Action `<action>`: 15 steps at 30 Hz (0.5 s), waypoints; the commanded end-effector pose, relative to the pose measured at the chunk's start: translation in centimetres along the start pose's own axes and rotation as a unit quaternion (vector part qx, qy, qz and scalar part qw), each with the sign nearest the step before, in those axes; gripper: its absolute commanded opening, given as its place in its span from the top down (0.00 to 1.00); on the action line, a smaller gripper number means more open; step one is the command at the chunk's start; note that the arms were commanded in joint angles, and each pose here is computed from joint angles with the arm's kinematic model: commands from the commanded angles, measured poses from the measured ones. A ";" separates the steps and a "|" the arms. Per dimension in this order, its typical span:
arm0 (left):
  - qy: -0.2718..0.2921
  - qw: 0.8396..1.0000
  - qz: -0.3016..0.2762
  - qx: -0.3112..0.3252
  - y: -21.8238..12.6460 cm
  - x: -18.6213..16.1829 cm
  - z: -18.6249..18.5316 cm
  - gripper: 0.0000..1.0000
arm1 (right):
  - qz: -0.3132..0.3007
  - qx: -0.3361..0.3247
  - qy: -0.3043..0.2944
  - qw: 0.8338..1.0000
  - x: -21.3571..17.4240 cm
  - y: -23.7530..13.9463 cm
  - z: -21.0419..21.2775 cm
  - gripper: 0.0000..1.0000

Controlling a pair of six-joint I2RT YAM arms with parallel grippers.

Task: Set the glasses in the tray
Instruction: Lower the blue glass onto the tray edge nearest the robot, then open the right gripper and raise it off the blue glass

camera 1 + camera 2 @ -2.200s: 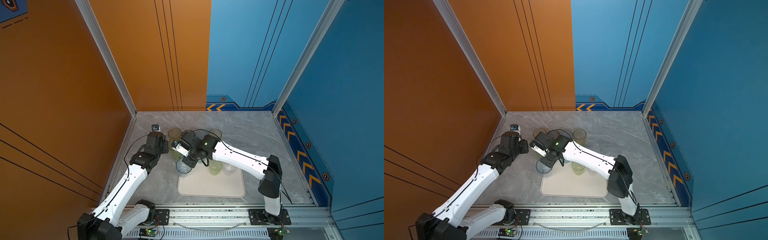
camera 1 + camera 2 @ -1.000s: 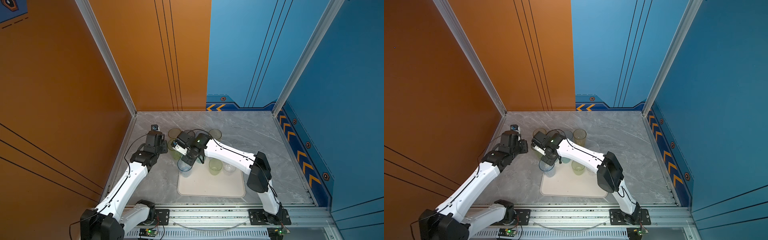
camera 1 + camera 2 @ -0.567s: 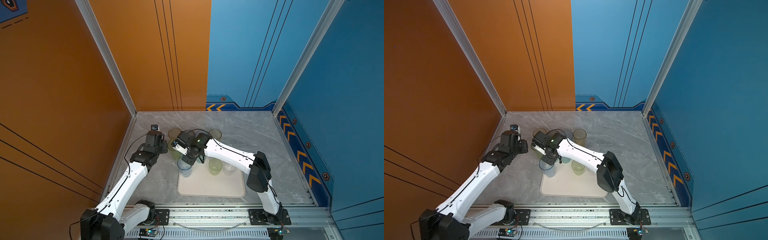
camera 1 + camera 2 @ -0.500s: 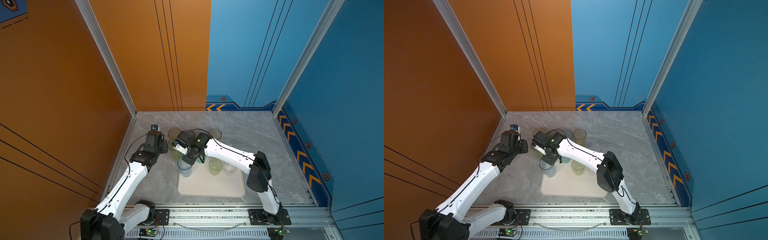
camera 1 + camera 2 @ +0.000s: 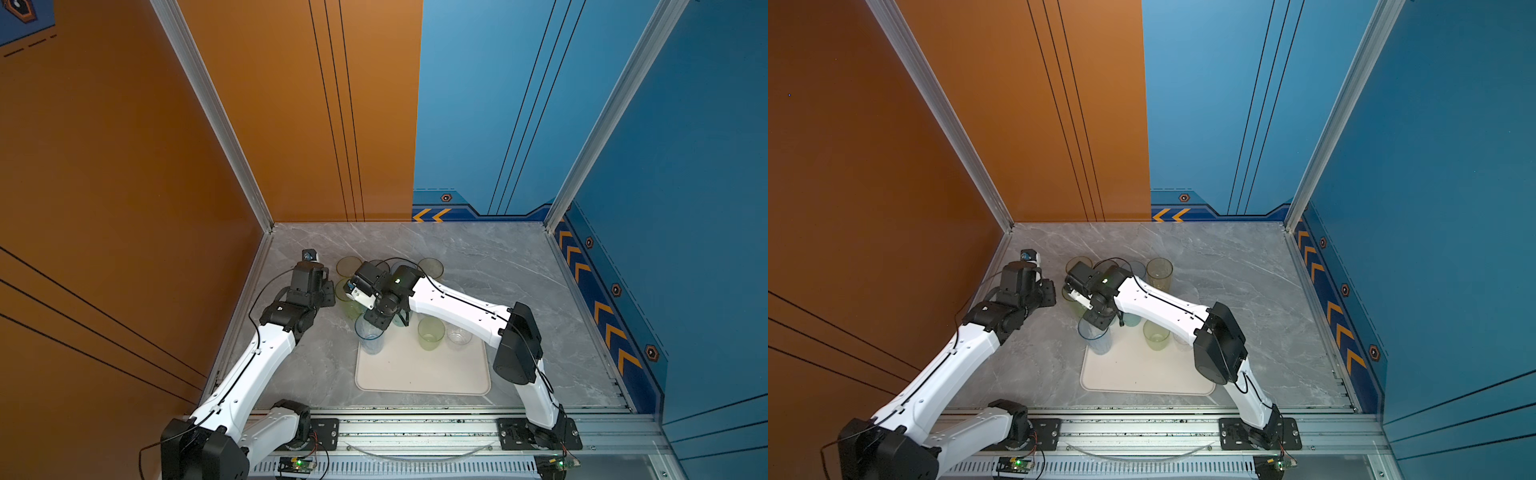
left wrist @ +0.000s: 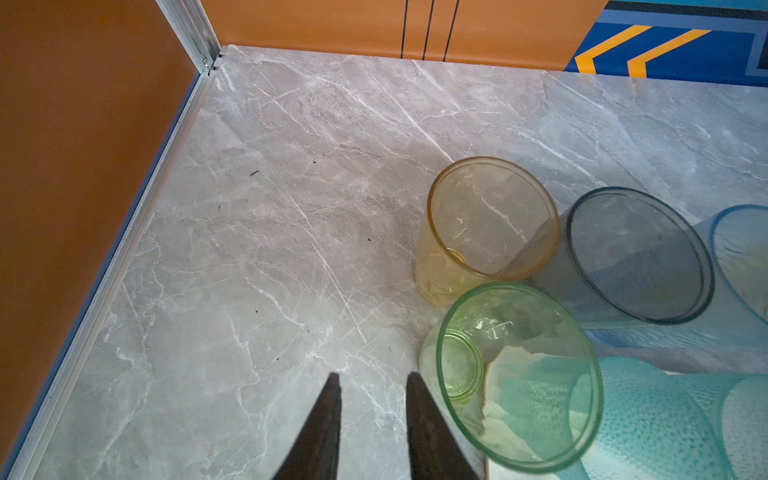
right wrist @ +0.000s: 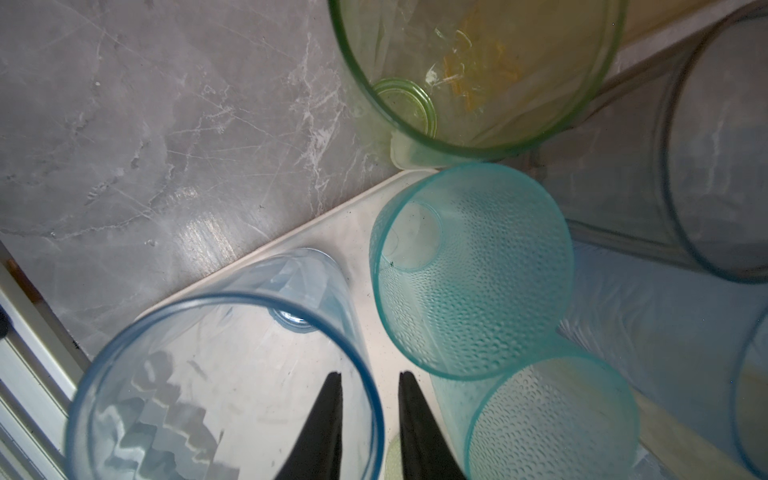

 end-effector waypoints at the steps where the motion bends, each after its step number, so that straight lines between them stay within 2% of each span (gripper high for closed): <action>1: 0.005 1.000 0.011 0.000 0.2 -0.4 0.2 0.71 | -0.009 0.006 0.002 1.000 0.1 -1.5 -0.1 0.76; 3: 0.005 1.000 0.011 0.000 0.2 -0.4 0.2 0.71 | -0.025 0.004 0.004 1.000 0.4 -2.9 -0.3 0.76; 15: 0.007 1.000 0.009 0.002 0.0 -0.3 0.3 0.71 | -0.058 0.006 0.017 0.998 0.7 -5.8 -1.1 0.75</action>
Point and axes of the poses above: each gripper's point midway between its finger pads, its own y axis out along the fingers, its own z axis along the line the jaws close on, x = y × z, the point moved 1 cm from there along -y, back along the fingers, and after that the axes turned 11 degrees about -y, right-handed, at the moved point
